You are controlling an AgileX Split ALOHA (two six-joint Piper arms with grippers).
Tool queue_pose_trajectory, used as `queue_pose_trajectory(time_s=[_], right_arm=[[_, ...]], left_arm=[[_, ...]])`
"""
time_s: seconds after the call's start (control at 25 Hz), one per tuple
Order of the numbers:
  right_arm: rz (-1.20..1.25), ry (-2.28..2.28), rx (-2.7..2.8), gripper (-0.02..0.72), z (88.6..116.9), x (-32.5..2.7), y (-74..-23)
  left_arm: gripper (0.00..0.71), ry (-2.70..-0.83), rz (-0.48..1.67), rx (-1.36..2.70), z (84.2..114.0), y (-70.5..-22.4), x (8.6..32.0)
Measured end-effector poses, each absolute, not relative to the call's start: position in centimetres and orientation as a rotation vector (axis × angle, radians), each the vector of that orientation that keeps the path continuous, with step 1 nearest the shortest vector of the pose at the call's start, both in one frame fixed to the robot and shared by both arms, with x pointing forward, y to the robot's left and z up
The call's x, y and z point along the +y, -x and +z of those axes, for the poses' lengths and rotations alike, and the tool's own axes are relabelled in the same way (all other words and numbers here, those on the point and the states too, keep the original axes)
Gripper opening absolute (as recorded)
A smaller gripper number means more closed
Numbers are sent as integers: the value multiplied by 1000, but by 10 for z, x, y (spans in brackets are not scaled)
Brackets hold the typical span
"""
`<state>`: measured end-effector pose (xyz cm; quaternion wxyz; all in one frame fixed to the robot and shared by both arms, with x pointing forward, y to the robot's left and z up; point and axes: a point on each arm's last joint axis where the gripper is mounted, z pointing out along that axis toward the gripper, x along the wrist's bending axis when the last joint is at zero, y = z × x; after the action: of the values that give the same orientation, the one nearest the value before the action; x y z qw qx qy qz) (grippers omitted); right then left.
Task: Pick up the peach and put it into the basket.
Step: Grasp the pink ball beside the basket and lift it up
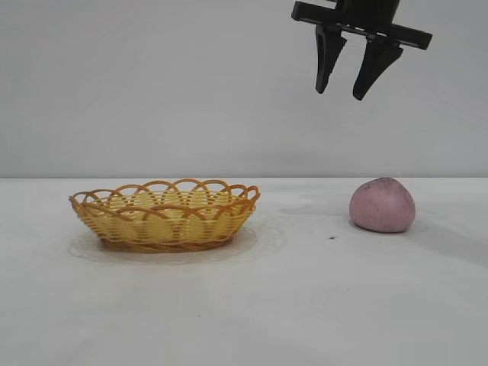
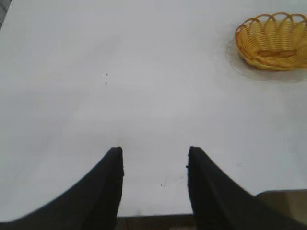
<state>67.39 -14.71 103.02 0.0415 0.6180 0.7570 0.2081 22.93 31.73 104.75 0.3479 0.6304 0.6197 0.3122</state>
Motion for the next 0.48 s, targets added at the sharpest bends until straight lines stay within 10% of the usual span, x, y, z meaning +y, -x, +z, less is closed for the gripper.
queue_pose_trajectory(time_s=[0.48], right_arm=[[552, -1897, 2346, 402, 1017, -149, -675]], left_arm=[[273, -1697, 823, 1474, 1043, -235, 311]])
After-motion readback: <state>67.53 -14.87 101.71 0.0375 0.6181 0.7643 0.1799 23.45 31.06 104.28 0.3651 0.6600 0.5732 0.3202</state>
